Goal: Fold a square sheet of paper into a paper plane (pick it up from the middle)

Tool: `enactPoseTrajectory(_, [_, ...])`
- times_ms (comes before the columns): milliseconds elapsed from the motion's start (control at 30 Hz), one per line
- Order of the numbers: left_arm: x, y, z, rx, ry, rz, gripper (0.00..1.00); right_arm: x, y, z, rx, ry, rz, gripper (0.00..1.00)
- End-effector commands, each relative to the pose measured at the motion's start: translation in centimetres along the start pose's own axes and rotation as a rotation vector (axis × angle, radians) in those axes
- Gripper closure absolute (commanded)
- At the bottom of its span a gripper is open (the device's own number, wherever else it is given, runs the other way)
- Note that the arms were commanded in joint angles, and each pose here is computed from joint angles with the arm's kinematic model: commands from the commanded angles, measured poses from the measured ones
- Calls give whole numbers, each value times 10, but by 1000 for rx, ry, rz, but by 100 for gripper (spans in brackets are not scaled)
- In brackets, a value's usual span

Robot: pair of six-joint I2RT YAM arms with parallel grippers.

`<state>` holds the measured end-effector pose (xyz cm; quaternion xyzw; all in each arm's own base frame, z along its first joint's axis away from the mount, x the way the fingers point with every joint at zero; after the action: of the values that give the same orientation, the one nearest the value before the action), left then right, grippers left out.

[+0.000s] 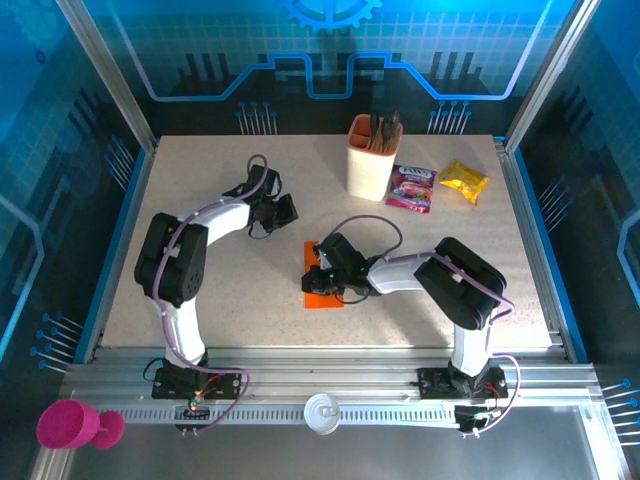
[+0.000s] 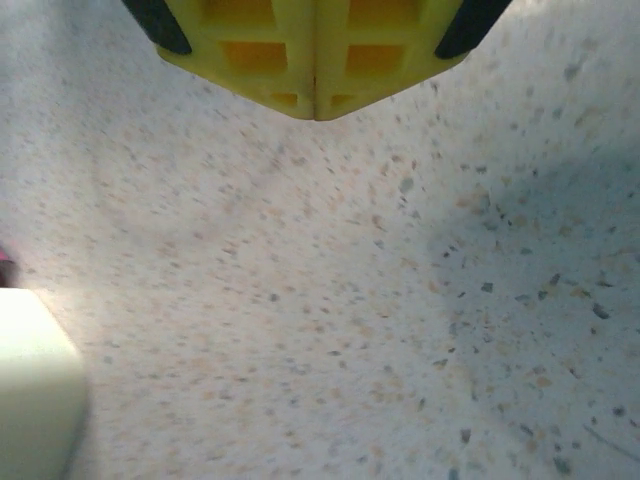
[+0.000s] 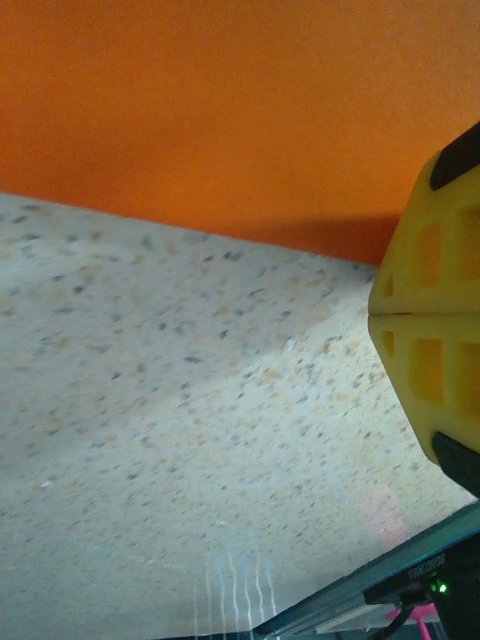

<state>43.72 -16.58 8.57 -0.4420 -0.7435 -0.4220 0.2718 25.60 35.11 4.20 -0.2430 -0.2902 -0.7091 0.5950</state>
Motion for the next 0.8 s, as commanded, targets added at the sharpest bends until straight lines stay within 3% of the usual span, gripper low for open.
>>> enactPoseTrajectory(0, [43, 12, -15, -82, 22, -40, 93, 35, 24, 31, 72, 6, -63, 97])
enactPoseTrajectory(233, [83, 13, -27, -151, 26, -64, 80, 94, 47, 31, 134, -158, -182, 48])
enactPoseTrajectory(467, [116, 3, -46, -208, -13, -101, 44, 144, 59, 7, 196, -424, -279, 2])
enactPoseTrajectory(600, [125, -9, -60, -269, -26, -115, 33, 171, 63, -10, 169, -545, -355, 1])
enactPoseTrajectory(767, [116, -34, -71, -337, -19, -79, 28, 189, 58, -26, 86, -520, -416, 1])
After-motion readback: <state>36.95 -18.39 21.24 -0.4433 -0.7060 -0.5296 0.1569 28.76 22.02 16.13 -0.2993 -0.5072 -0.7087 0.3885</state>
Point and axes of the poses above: each hand's point on the last joint's axis, 136 mm out from that joint toward the fingers, its own x axis back along the fingers, its own z axis along the line the jaws close on, y = z × x, the point moved 2 cm from there along x, back along the fingers, and after that the axes turned 10 degrees about -x, right-handed, at the moved point
